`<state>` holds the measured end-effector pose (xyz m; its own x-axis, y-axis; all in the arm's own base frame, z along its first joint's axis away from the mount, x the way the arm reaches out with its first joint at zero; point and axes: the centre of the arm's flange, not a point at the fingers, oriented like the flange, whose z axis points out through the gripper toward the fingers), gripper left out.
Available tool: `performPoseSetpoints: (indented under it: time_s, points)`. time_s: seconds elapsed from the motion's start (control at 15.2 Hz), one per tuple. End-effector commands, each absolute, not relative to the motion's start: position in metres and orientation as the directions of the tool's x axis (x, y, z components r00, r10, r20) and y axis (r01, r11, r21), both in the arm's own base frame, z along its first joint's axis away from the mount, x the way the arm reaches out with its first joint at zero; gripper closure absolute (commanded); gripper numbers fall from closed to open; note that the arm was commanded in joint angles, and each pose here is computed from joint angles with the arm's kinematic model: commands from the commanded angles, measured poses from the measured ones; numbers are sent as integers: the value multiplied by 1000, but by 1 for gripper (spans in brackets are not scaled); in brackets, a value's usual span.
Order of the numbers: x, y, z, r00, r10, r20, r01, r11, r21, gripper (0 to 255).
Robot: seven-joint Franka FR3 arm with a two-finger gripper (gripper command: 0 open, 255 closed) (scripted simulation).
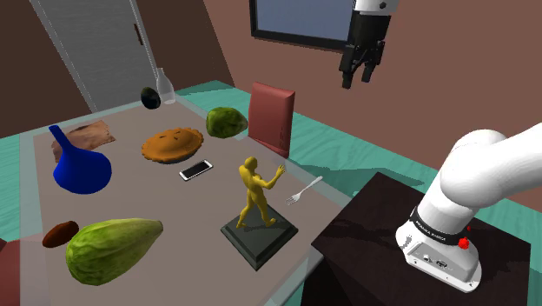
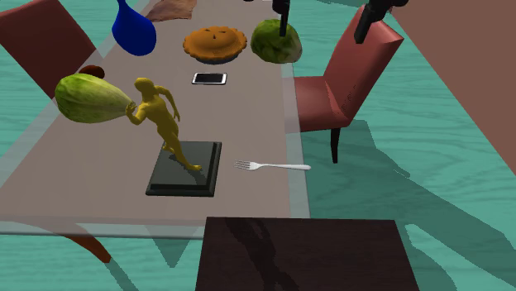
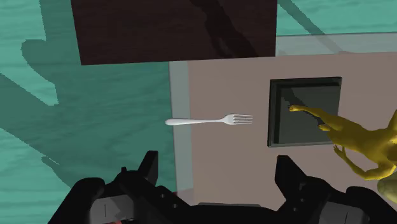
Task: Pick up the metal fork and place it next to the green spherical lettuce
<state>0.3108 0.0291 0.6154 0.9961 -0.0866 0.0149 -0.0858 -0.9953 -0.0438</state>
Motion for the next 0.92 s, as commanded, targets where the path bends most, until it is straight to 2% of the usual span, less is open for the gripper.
performPoseSetpoints:
  time_s: [0.0, 0.4, 0.86]
  points:
    - [311, 29, 615, 996, -87, 15, -86, -995, -44, 0]
    - [335, 31, 540, 986, 168, 23, 169, -985, -44, 0]
    - [363, 41, 452, 892, 450, 33, 451, -892, -41, 0]
